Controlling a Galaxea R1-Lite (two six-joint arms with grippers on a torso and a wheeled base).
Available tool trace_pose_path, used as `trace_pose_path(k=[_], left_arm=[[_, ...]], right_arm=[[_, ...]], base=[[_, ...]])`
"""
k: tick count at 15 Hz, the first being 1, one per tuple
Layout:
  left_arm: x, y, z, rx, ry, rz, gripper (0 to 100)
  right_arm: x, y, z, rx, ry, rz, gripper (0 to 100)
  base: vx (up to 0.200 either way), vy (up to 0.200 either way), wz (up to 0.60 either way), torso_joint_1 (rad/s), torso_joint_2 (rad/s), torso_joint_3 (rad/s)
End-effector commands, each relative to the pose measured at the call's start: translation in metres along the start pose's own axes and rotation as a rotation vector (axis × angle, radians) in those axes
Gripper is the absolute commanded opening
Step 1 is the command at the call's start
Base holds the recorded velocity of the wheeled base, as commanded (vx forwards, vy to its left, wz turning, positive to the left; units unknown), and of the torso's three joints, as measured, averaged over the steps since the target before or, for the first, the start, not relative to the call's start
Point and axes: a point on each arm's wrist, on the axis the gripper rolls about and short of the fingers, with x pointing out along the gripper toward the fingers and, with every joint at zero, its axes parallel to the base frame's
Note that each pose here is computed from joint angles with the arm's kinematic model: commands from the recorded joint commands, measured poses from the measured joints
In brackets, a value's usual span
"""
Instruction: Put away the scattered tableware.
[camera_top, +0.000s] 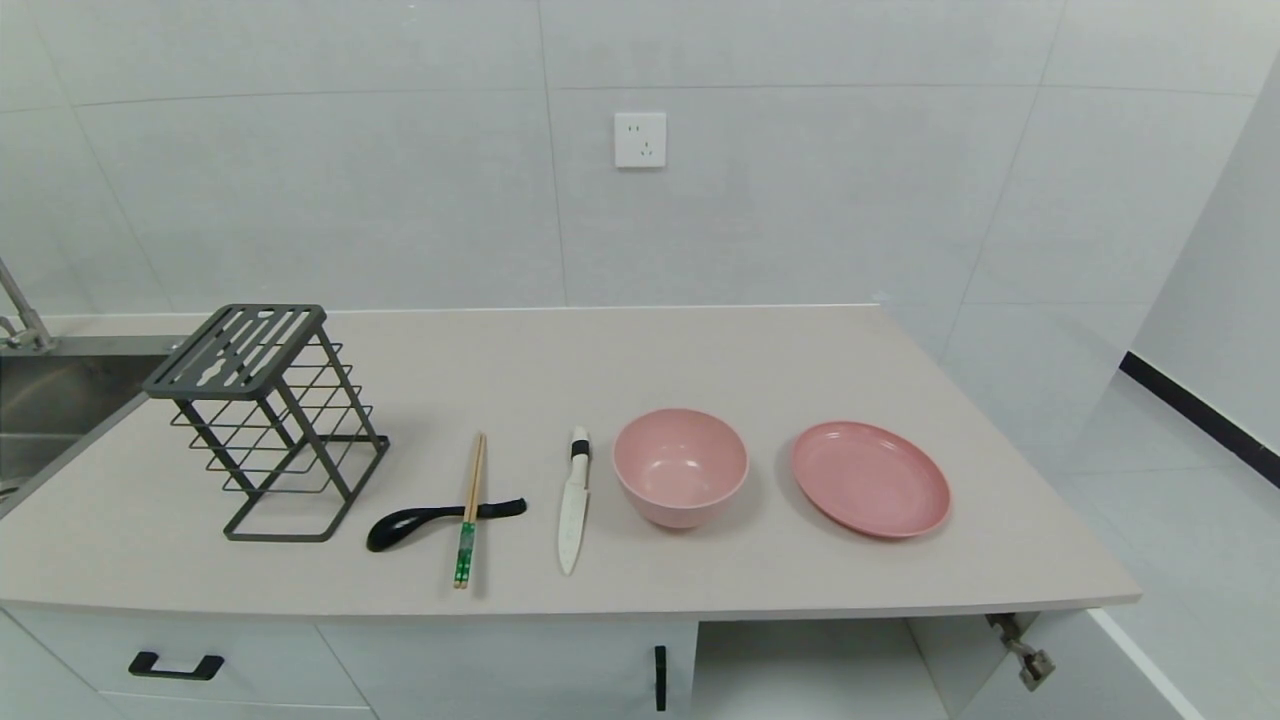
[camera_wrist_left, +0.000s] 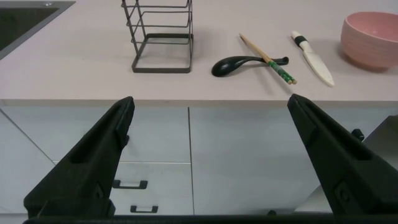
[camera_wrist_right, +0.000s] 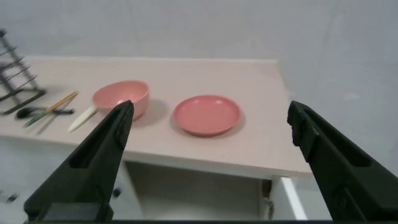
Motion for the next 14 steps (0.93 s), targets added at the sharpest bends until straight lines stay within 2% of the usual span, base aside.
trace_pose_path(k=[1,4,7,10,12,13,14], left_arm=[[0.000,0.000,0.000,0.000,-0.001,0.001,100],[0.000,0.000,0.000,-0.001,0.000,0.003,100],[0.000,0.000,0.000,-0.001,0.000,0.003,100],[0.000,0.000,0.000,0.001,-0.001,0.006,100],[0.000,0.000,0.000,0.001,-0.001,0.007,100],[0.000,0.000,0.000,0.006,-0.001,0.009,100],[0.000,0.000,0.000,0.006,-0.001,0.009,100]], right_arm=[[0.046,-0.003,0.001,0.052,0.296,0.140,100],[0.072,-0.003,-0.004,0.029,0.421,0.172,100],[0.100,-0.004,-0.004,-0.006,0.445,0.186,100],[0.140,-0.006,-0.007,0.027,0.517,0.229,100],[0.145,-0.005,-0.005,0.028,0.521,0.244,100],[0.157,-0.005,0.003,0.037,0.501,0.271,100],[0.180,-0.007,0.010,0.047,0.506,0.236,100]], base=[[0.000,0.000,0.00,0.000,0.00,0.000],[0.000,0.000,0.00,0.000,0.00,0.000],[0.000,0.000,0.00,0.000,0.00,0.000],[0.000,0.000,0.00,0.000,0.00,0.000],[0.000,0.000,0.00,0.000,0.00,0.000],[0.000,0.000,0.00,0.000,0.00,0.000],[0.000,0.000,0.00,0.000,0.00,0.000]])
